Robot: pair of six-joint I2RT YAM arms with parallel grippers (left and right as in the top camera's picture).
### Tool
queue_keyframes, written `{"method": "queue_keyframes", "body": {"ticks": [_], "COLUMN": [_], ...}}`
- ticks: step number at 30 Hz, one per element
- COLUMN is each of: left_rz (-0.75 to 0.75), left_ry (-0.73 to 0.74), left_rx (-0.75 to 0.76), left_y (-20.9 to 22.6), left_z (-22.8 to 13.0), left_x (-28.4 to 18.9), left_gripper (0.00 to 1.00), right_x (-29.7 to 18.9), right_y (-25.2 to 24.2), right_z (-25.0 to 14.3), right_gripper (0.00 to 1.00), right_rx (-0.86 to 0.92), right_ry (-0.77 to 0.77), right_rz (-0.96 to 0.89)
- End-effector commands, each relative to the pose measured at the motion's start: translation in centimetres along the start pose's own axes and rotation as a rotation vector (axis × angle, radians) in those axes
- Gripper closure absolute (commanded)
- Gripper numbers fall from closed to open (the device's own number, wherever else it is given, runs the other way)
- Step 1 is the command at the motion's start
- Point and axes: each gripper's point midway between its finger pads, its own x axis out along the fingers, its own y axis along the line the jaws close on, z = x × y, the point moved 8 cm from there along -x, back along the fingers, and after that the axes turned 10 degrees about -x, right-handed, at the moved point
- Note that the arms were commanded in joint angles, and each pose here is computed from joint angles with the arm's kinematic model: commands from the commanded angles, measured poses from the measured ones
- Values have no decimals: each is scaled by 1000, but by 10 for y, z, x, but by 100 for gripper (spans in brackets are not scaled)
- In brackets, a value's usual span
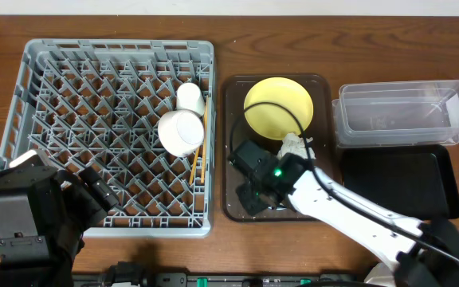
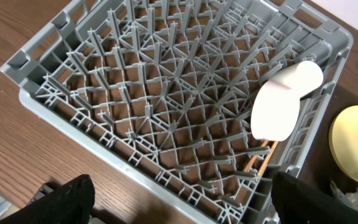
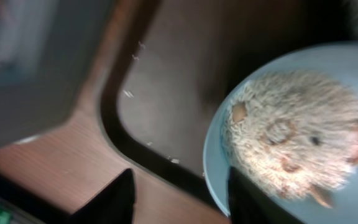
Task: Sort waste into correct bins and load items into the dishwasher rack
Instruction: 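Move the right gripper to the light-blue rice bowl and grasp it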
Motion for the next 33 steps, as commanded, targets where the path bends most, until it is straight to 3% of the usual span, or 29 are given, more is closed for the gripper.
{"method": "queue_keyframes", "body": {"ticks": [1, 4, 8, 15, 17, 19, 22, 33], "left_rz": [14, 14, 14, 14, 14, 14, 14, 14], "left_ry": [-14, -14, -14, -14, -14, -14, -14, -14], "left_rx": [-7, -7, -7, -7, -7, -7, -6, -6], "left_y": [2, 2, 2, 2, 2, 2, 2, 2], "left_z": [1, 1, 1, 1, 1, 1, 1, 1], "left_x": [-1, -1, -1, -1, -1, -1, -1, -1], "left_gripper": [8, 8, 8, 8, 8, 6, 4, 2], "right_x": [15, 18, 23, 38, 41, 41, 35, -82], "right_y": [-7, -12, -17, -19, -20, -19, -17, -28], "right_z": [-9, -8, -7, -16, -18, -17, -11, 30], "right_gripper": [61, 66, 82, 80, 86, 99, 99, 99], "right_rx": [4, 2, 1, -2, -2, -2, 3, 49], "right_ry": [35, 27, 33, 89, 93, 89, 75, -83], "right_rz": [-55, -111, -166, -173, -174, -173, -149, -102]}}
